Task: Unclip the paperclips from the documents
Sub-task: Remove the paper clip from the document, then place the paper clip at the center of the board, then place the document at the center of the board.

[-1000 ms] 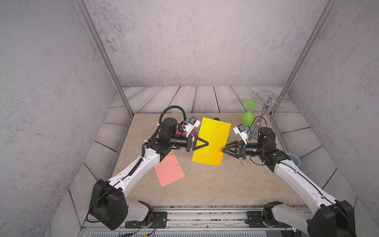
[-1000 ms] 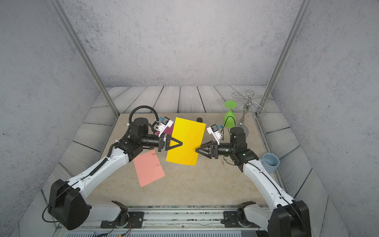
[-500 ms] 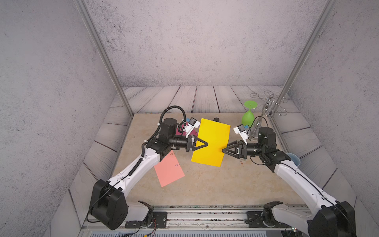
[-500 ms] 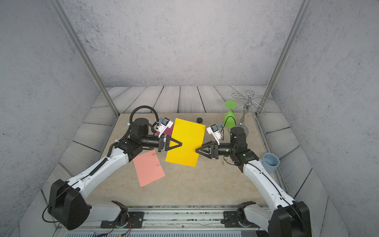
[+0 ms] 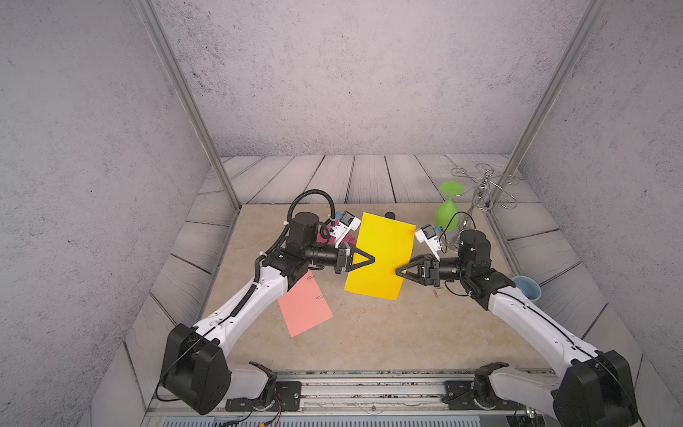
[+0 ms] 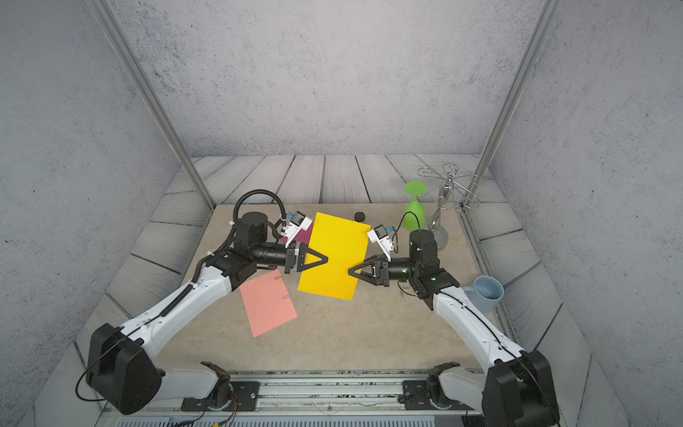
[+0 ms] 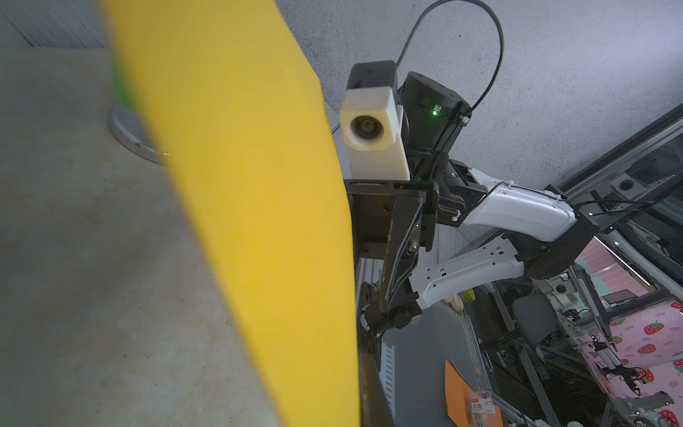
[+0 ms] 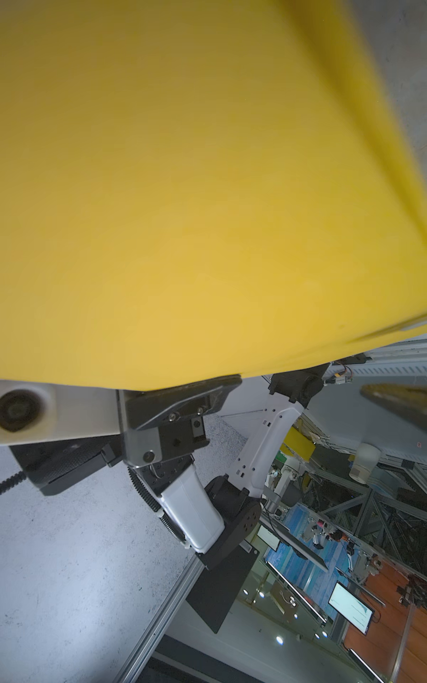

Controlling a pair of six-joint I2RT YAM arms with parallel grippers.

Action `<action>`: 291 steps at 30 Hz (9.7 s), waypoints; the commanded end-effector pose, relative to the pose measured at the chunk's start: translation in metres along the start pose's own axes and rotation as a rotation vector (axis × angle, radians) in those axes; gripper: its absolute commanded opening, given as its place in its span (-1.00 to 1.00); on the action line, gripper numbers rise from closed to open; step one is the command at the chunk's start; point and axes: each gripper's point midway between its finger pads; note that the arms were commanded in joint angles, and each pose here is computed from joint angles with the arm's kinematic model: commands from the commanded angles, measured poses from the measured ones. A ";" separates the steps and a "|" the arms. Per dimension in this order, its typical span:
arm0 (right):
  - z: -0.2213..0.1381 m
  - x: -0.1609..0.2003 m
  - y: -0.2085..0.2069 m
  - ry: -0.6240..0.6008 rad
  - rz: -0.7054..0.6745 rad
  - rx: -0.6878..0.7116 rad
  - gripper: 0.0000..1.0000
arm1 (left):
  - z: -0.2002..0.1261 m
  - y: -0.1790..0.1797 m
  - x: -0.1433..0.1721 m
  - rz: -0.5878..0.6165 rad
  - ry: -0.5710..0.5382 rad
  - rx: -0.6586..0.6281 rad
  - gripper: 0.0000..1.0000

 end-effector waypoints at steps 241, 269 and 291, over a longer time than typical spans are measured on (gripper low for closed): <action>-0.147 0.118 -0.117 0.050 0.709 0.956 0.46 | 0.126 0.232 0.015 -0.312 0.150 -0.404 -1.00; -0.136 0.122 -0.125 0.037 0.704 0.905 0.52 | 0.114 0.275 0.019 -0.310 0.147 -0.716 0.43; -0.092 0.111 -0.126 0.148 0.570 0.857 0.54 | -0.067 0.297 0.014 -0.278 0.120 -1.363 0.25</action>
Point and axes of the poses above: each gripper's point midway between its finger pads, its own z axis out along the fingers, its own y axis along the line the jaws close on, x = y × z, and after that the axes turned 9 degrees about -z, right-handed
